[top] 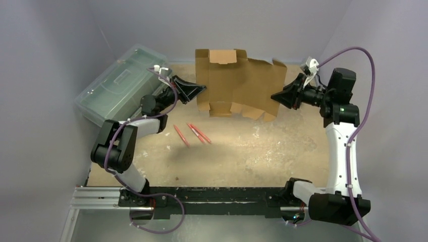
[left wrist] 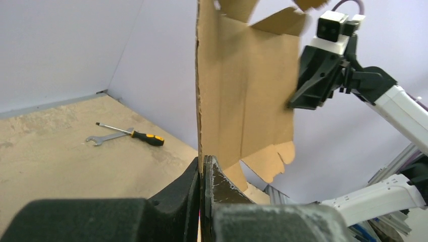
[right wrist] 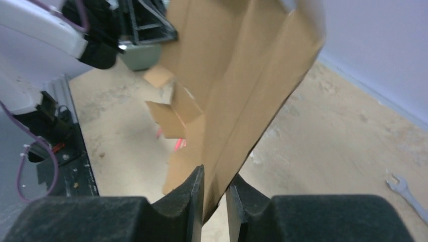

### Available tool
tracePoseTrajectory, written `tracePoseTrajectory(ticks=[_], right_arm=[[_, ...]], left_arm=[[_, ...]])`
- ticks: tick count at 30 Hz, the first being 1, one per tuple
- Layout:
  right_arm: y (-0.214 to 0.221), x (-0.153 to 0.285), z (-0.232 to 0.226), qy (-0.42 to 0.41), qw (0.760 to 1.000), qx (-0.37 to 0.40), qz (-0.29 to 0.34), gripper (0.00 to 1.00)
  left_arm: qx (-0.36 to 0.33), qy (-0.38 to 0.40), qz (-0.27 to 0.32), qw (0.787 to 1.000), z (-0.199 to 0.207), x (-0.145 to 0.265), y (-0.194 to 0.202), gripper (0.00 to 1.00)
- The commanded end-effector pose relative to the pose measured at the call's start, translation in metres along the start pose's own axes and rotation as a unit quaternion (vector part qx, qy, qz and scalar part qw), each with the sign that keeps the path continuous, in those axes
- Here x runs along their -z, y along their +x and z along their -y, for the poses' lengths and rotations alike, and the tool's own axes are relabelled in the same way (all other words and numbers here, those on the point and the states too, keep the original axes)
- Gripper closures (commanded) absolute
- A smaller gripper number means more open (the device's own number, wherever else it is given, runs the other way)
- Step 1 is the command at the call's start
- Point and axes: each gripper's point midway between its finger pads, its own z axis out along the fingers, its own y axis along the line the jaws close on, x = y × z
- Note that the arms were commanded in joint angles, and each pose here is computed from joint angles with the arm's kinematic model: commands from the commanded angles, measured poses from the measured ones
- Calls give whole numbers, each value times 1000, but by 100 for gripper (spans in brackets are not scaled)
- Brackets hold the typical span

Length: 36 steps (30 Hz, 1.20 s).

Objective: Fold the paper box
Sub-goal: Fold the paper box at the center of the board.

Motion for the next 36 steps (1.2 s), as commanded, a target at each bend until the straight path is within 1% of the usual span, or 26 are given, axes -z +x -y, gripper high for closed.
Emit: tracePoseTrajectory(ticks=[1, 5, 8, 10, 11, 15, 19, 27, 31, 36], right_arm=[[8, 4, 15, 48, 998, 27, -11, 70], [14, 5, 19, 58, 997, 42, -19, 49], [14, 7, 24, 68, 995, 61, -29, 27], [12, 8, 25, 69, 994, 73, -33, 17], [11, 8, 25, 68, 994, 77, -34, 14], [12, 8, 23, 56, 994, 85, -41, 9], [13, 8, 21, 50, 994, 90, -42, 6], [19, 6, 17, 33, 994, 93, -44, 5], [15, 7, 12, 17, 993, 108, -51, 3], [12, 2, -3, -22, 991, 118, -56, 1]], left_arm=[[-69, 42, 34, 996, 45, 8, -21, 100], [-72, 3, -11, 997, 42, 20, -3, 100], [-78, -19, -46, 996, 41, 28, 9, 100], [-87, -30, -68, 993, 42, 31, 17, 100], [-92, -35, -80, 992, 43, 31, 21, 100], [-107, -38, -112, 987, 48, 31, 34, 100], [-105, -38, -127, 986, 49, 32, 44, 100], [-100, -27, -141, 985, 50, 30, 50, 100], [-101, -30, -169, 980, 48, 28, 59, 100], [-108, -29, -201, 973, 48, 23, 70, 100]])
